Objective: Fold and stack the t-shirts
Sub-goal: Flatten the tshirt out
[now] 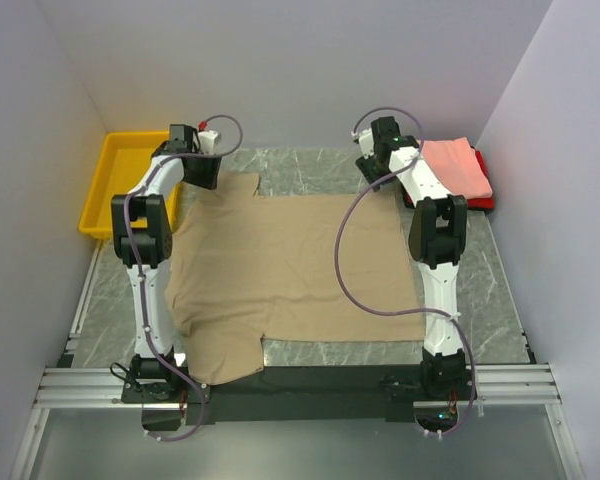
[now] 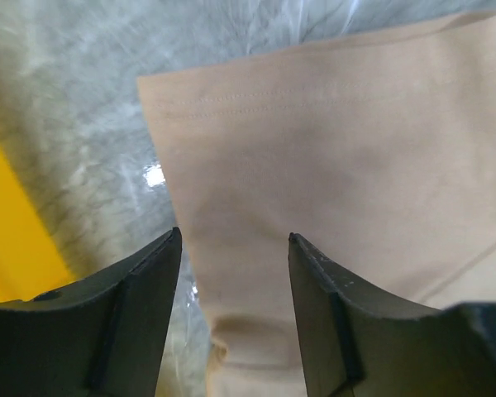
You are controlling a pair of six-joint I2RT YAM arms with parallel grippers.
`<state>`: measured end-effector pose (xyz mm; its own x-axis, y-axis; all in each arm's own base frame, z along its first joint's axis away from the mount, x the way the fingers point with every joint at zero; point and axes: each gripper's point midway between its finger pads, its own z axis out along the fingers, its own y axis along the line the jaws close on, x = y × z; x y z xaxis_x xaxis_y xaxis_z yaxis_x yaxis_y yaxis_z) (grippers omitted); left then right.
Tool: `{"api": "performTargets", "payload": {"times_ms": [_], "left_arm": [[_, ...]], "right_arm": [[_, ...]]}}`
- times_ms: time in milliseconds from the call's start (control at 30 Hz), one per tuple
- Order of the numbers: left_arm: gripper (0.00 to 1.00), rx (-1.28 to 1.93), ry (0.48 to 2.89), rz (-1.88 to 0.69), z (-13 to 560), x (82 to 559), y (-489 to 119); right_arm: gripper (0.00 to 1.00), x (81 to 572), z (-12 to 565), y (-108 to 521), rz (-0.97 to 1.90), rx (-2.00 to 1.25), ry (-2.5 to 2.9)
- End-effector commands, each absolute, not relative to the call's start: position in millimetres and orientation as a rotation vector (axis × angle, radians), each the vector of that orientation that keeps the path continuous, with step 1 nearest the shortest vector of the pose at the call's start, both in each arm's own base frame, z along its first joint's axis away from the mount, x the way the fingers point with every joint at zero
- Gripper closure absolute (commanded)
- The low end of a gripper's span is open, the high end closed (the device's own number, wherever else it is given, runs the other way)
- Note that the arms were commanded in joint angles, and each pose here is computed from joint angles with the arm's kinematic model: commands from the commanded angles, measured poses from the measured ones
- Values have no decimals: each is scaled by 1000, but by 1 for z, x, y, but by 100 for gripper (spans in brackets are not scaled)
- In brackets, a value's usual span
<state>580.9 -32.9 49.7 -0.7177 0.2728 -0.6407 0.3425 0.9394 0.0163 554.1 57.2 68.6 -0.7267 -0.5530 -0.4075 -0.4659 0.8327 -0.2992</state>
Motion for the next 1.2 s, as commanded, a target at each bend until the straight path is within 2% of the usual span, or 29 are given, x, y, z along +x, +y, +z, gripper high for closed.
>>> {"api": "performTargets", "payload": {"times_ms": [0,267,867,967,1000,1067,1100,1167], "left_arm": [[39,396,2275,-172,119,589,-38],[38,368,2305,-207,121,576,-41],[36,348,2407,-203,92,556,-34],[36,311,2422,-191,88,556,-19],[36,309,2423,-189,88,557,-18],[36,293,2429,-186,86,557,-14],[37,285,2424,-188,88,559,-12],[37,274,2428,-188,87,560,-8]], "right_arm": [[41,561,110,53,-136,-554,2487],[41,559,78,40,-88,-415,2565],[52,576,39,21,-97,-501,2571],[60,576,37,20,-102,-513,2574],[69,576,37,21,-97,-519,2574],[77,574,36,21,-90,-528,2576],[86,573,37,22,-87,-527,2578],[96,573,38,20,-91,-536,2571]]}}
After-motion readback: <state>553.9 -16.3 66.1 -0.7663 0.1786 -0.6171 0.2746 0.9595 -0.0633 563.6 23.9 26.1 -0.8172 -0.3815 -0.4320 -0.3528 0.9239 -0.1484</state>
